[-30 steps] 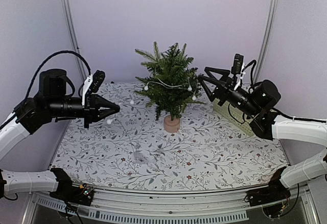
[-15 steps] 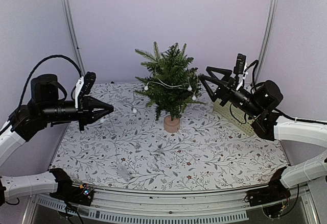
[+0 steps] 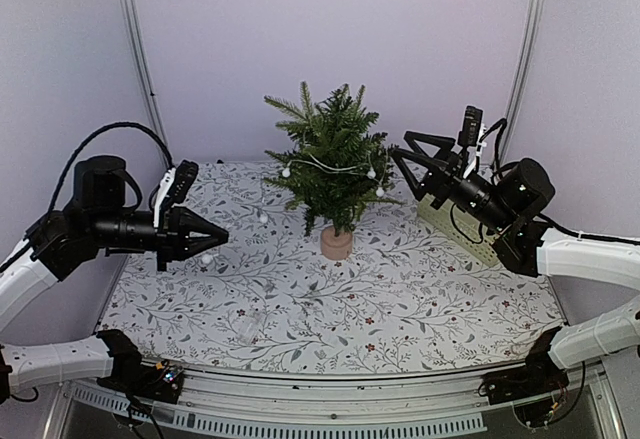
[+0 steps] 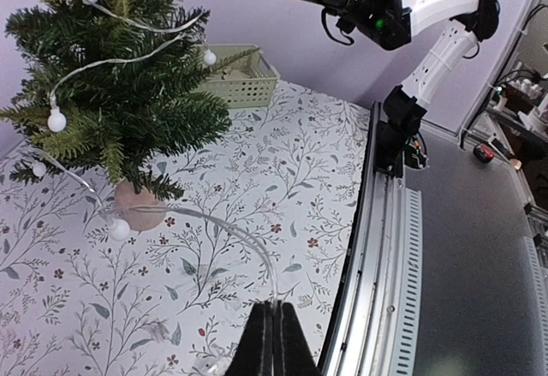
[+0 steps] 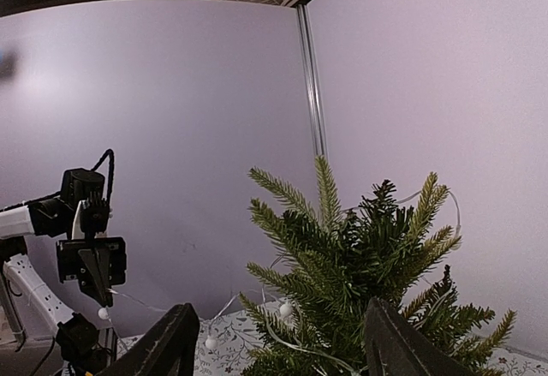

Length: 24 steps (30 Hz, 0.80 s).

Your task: Decorate the small christmas tree

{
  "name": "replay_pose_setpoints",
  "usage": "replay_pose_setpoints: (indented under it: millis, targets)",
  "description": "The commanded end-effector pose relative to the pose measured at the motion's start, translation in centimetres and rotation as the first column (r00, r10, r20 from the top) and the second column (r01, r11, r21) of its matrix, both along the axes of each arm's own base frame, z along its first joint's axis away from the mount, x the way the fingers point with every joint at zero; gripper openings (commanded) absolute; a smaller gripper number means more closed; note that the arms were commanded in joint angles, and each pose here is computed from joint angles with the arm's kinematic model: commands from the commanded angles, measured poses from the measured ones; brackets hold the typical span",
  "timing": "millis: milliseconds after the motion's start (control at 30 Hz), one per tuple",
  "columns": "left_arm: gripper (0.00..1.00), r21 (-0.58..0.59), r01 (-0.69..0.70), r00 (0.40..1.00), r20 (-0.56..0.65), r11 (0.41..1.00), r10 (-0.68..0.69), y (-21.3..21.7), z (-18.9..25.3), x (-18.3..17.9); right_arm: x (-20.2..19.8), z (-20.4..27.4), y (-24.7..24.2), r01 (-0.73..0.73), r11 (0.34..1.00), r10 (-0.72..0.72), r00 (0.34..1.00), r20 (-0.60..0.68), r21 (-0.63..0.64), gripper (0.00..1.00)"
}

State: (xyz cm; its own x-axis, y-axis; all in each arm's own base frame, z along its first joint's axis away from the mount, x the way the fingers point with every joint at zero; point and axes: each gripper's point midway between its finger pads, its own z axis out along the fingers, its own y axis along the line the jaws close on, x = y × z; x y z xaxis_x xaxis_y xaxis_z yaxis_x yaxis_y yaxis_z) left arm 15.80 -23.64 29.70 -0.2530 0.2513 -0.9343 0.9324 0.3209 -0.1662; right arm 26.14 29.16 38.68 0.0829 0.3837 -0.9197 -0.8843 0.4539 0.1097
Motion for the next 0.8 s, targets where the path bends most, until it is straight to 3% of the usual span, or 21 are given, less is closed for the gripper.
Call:
replay_pose_setpoints:
  millis: [0,167,300,500,567,633,767]
  targets:
    - [0.0,-0.023,-0.081,0.996,0.024,0.996,0.081,1.3,1.2,0.5,-0.4,0.4,-0.5,0.002,1.0,-0.002,1.0,0.005,0.011,0.69]
    - [0.0,-0.053,-0.312,0.949,0.024,0.949,0.313,4.5,2.5,2.8,-0.5,0.5,-0.6,0.001,1.0,-0.001,1.0,0.006,0.013,0.69]
    - [0.0,-0.053,-0.407,0.913,-0.011,0.912,0.407,6.0,2.3,4.0,-0.5,0.5,-0.6,-0.001,1.0,0.001,1.0,0.006,0.015,0.69]
    - [0.0,0.077,-0.545,0.828,-0.109,0.835,0.551,7.4,-0.7,7.3,-0.6,0.6,-0.6,-0.003,1.0,0.003,1.0,0.007,0.017,0.69]
    - [0.0,0.087,-0.507,0.847,-0.133,0.858,0.514,6.7,-1.1,7.2,-0.6,0.6,-0.7,-0.001,1.0,0.001,1.0,0.007,0.017,0.69]
    - [0.0,0.034,-0.393,0.91,-0.13,0.919,0.394,5.1,-0.3,5.8,-0.6,0.6,-0.8,0.004,1.0,-0.004,1.0,0.008,0.016,0.69]
    - [0.0,-0.093,-0.197,0.977,-0.097,0.976,0.188,2.9,2.0,2.9,-0.7,0.6,-0.8,0.004,1.0,-0.004,1.0,0.01,0.015,0.69]
